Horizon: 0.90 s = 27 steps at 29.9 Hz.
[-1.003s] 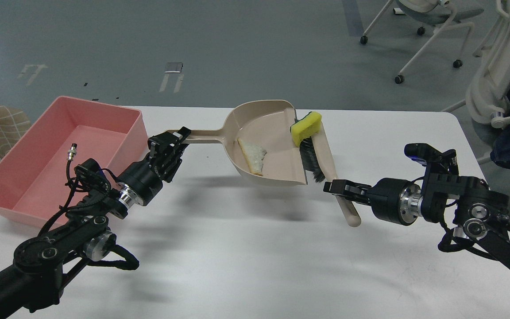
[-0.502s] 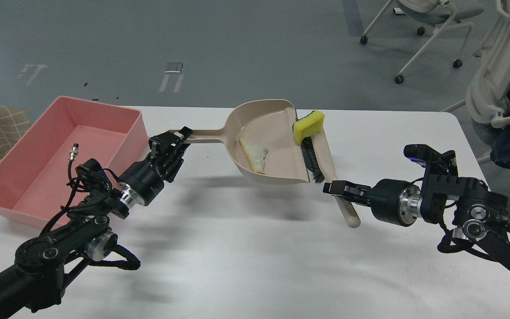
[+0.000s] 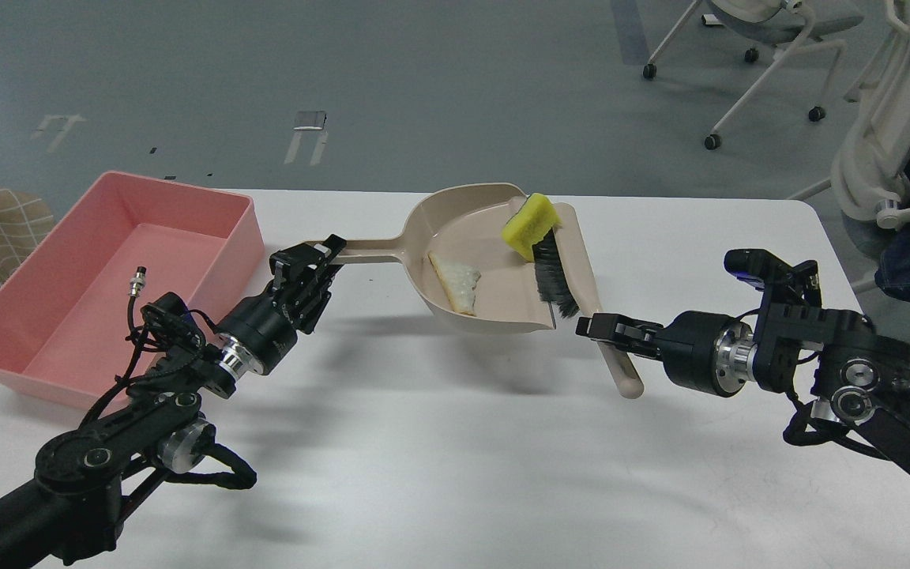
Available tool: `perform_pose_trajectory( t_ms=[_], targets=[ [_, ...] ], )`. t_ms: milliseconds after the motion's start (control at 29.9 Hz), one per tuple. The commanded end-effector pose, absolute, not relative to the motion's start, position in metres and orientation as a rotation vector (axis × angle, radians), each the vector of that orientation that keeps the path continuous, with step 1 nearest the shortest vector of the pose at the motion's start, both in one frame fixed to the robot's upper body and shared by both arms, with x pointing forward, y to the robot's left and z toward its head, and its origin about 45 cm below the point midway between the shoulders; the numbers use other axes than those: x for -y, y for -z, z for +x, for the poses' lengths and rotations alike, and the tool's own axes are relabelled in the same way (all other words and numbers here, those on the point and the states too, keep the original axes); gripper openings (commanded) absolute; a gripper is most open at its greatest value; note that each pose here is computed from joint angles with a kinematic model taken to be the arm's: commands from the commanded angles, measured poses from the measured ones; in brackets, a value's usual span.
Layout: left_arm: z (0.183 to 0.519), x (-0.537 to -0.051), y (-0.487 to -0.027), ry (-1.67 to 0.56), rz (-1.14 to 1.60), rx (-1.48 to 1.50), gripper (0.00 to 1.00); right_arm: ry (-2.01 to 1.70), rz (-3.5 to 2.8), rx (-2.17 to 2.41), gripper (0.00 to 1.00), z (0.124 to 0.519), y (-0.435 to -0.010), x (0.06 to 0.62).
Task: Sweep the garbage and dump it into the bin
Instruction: 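Sweep again with the brush, pushing remaining debris deeper into the dustpan, then lift the dustpan with the left gripper and set the brush down with the right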
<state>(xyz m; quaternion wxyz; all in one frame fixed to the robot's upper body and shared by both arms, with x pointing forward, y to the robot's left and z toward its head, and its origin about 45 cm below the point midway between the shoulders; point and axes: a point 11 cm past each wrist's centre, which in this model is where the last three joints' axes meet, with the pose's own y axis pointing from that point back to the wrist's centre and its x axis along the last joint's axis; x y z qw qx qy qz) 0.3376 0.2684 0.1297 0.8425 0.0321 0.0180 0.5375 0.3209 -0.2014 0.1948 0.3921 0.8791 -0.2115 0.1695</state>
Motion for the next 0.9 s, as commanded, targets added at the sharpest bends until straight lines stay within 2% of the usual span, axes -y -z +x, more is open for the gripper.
perform_pose_trajectory(
  t_ms=[0, 301, 870],
  targets=[
    [0.337, -0.267, -0.128, -1.135, 0.065, -0.043, 0.1, -0.445, 2.238, 0.538, 0.0, 0.322, -0.199, 0.199],
    [0.338, -0.263, -0.129, -1.134, 0.054, -0.048, 0.1, -0.501, 2.249, 0.609, 0.0, 0.338, -0.223, 0.2],
    [0.34, -0.257, -0.132, -1.129, 0.034, -0.051, 0.1, -0.481, 2.189, 0.613, 0.0, 0.337, -0.217, 0.22]
  ],
)
